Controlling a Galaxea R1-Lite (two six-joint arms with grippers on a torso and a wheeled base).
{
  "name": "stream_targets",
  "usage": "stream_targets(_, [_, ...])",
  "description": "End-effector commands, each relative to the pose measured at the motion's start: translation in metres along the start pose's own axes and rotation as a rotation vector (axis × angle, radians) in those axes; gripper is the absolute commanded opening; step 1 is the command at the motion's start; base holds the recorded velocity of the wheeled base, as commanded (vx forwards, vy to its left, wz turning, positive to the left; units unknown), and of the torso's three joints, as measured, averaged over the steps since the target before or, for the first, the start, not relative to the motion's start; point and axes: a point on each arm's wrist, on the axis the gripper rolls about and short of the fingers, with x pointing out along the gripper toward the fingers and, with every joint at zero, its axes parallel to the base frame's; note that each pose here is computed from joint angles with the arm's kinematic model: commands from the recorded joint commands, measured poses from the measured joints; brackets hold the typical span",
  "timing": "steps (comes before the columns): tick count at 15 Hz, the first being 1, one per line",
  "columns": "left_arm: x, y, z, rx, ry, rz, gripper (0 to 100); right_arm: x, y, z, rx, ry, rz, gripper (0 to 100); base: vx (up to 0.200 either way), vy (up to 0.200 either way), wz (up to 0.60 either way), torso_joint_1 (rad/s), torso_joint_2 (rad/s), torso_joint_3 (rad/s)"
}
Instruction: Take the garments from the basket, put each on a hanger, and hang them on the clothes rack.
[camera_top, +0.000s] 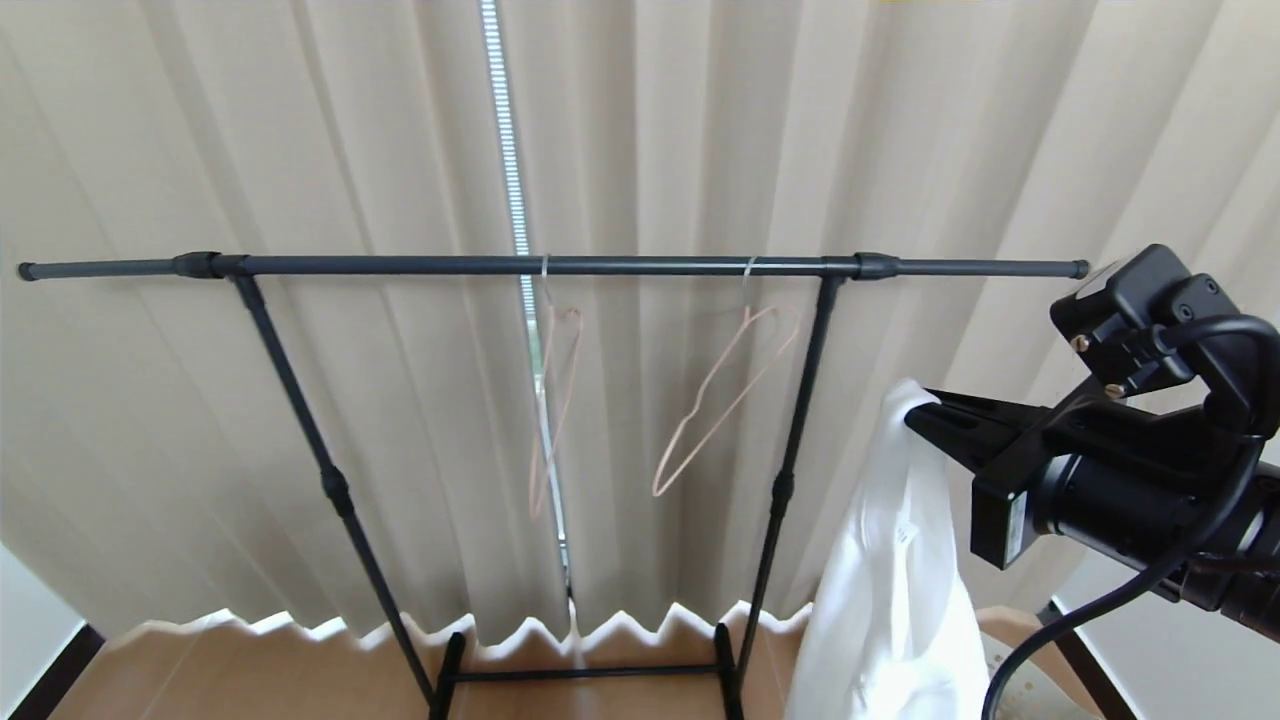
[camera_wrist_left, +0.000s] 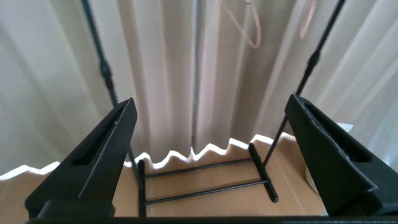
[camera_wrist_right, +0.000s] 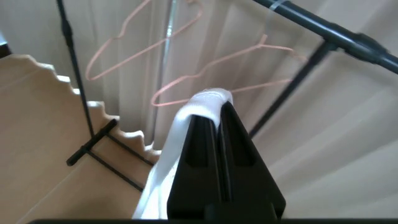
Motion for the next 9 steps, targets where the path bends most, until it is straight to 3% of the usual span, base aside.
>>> stream_targets(1, [0.0001,0.0000,0.0001,-0.002,0.000,0.002,100,-0.0003,-0.0001,-0.0001,0.000,0.000,-0.001,0,0.000,0.000,0.00,0.000,0.00,0.000])
stream_targets(9, [0.0002,0.0000,-0.0004,0.002,0.003,-0.001,100,-0.0013,-0.0065,-0.0025,-0.029,0.009,-0.033,0,0.000,0.000,0.00,0.000,0.00,0.000])
